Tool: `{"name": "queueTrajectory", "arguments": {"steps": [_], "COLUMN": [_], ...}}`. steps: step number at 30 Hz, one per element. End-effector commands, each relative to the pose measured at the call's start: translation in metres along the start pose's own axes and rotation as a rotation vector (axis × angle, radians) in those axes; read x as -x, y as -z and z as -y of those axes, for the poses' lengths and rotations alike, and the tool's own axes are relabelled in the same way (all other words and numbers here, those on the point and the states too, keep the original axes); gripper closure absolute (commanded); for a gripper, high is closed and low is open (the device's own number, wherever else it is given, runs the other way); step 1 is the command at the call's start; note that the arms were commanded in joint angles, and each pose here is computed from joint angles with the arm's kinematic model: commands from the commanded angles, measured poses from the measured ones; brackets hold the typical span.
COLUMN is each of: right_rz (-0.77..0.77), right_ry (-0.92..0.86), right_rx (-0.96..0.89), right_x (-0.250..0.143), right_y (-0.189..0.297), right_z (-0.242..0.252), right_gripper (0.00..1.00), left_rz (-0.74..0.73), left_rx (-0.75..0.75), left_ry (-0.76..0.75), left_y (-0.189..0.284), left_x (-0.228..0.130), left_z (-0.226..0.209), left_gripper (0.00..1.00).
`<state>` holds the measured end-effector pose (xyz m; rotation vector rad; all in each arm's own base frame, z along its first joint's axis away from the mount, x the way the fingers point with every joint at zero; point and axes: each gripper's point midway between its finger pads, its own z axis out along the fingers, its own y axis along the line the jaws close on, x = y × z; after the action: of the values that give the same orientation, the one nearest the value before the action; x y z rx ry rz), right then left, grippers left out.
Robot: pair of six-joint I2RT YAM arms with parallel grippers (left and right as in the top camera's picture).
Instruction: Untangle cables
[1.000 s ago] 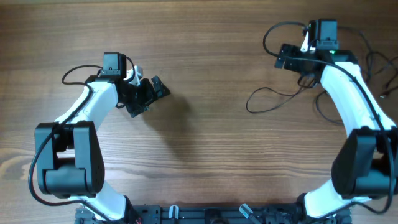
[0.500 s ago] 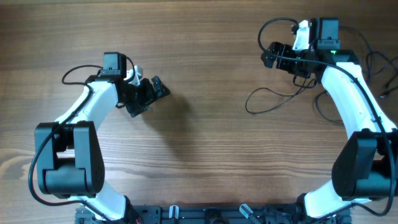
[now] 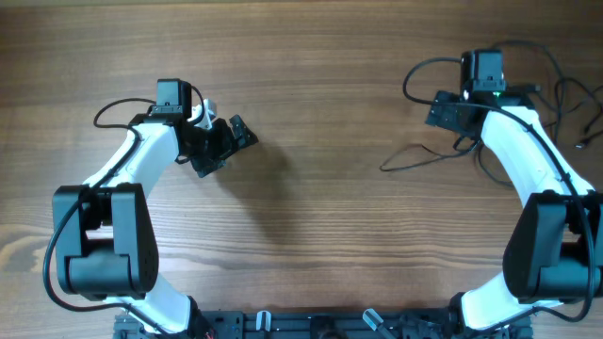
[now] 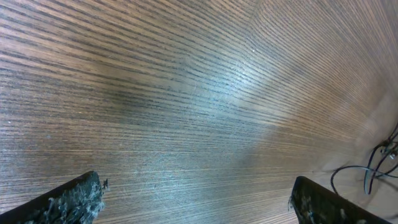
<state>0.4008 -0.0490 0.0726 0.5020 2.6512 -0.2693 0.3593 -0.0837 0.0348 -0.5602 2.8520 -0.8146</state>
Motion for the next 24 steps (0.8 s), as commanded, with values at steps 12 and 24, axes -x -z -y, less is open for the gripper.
{"name": "queueTrajectory", "arguments": {"steps": [12,24], "right_rz": [-0.047,-0.027], "right_ry": [-0.028,-0.029], "right_rx": [0.572,0.542], "right_x": [0.001,0.005], "right_y": [0.028,0.025], "right_z": [-0.095,-0.092], "right_gripper": [0.00,0.00], "left_rz": [0.023,0.023], "left_rx": [-0.009,-0.009], "left_ry": [-0.025,-0.025], "left_y": [0.006,0.006], "left_x": [0.005,0.005], "left_z": [0.007,0.007], "left_gripper": [0.00,0.00]}}
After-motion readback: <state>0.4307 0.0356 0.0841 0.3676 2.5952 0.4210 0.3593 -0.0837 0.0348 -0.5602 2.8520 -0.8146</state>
